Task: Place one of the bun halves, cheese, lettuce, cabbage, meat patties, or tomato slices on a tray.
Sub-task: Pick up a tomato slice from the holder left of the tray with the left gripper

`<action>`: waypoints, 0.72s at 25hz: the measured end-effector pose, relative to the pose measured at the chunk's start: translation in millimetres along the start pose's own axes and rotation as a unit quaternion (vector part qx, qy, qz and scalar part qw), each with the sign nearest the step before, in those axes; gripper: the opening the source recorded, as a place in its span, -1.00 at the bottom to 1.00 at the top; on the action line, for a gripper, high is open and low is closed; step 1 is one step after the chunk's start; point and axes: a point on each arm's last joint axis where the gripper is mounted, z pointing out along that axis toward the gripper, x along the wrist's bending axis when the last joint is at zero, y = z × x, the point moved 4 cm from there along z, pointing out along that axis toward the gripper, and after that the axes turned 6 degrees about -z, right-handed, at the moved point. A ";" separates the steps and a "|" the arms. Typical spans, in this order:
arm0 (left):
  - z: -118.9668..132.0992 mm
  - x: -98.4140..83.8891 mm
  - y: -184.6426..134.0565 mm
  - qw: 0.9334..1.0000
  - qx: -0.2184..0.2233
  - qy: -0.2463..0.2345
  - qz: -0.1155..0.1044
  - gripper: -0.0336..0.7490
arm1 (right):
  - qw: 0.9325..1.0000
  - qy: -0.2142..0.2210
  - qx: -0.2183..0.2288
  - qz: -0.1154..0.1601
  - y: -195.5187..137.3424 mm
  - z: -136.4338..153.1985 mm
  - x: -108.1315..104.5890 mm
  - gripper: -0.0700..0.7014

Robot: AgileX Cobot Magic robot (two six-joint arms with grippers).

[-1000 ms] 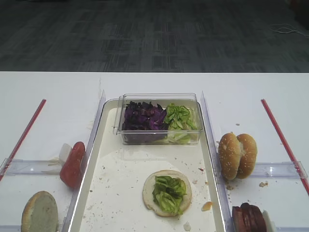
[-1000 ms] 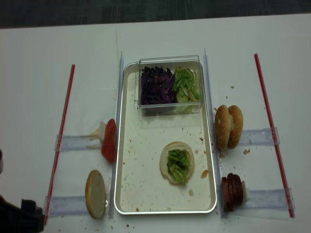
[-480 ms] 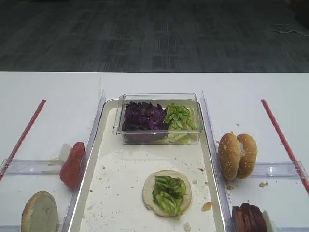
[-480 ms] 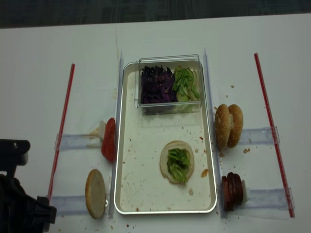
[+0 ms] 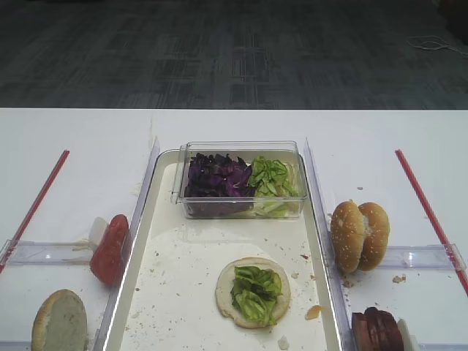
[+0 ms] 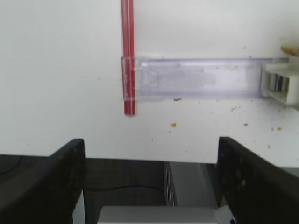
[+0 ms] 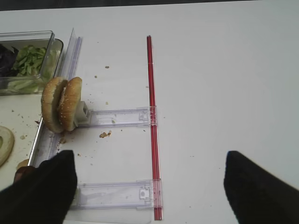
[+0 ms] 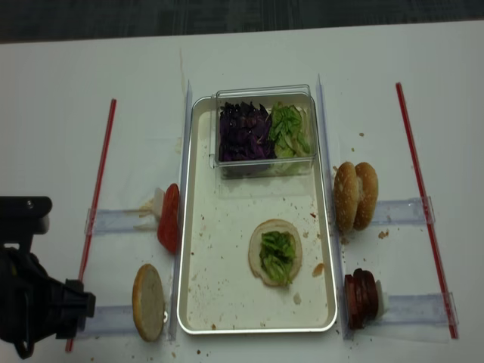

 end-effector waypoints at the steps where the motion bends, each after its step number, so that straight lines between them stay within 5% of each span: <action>1: 2.8 -1.4 4.5 1.000 0.001 0.000 0.000 0.52 | 1.000 0.000 0.000 0.000 0.0 0.0 0.0 0.90; 18: 25.1 -30.2 130.4 1.000 -0.003 0.010 0.013 0.52 | 1.000 -0.001 0.000 -0.001 0.0 0.0 -0.2 0.90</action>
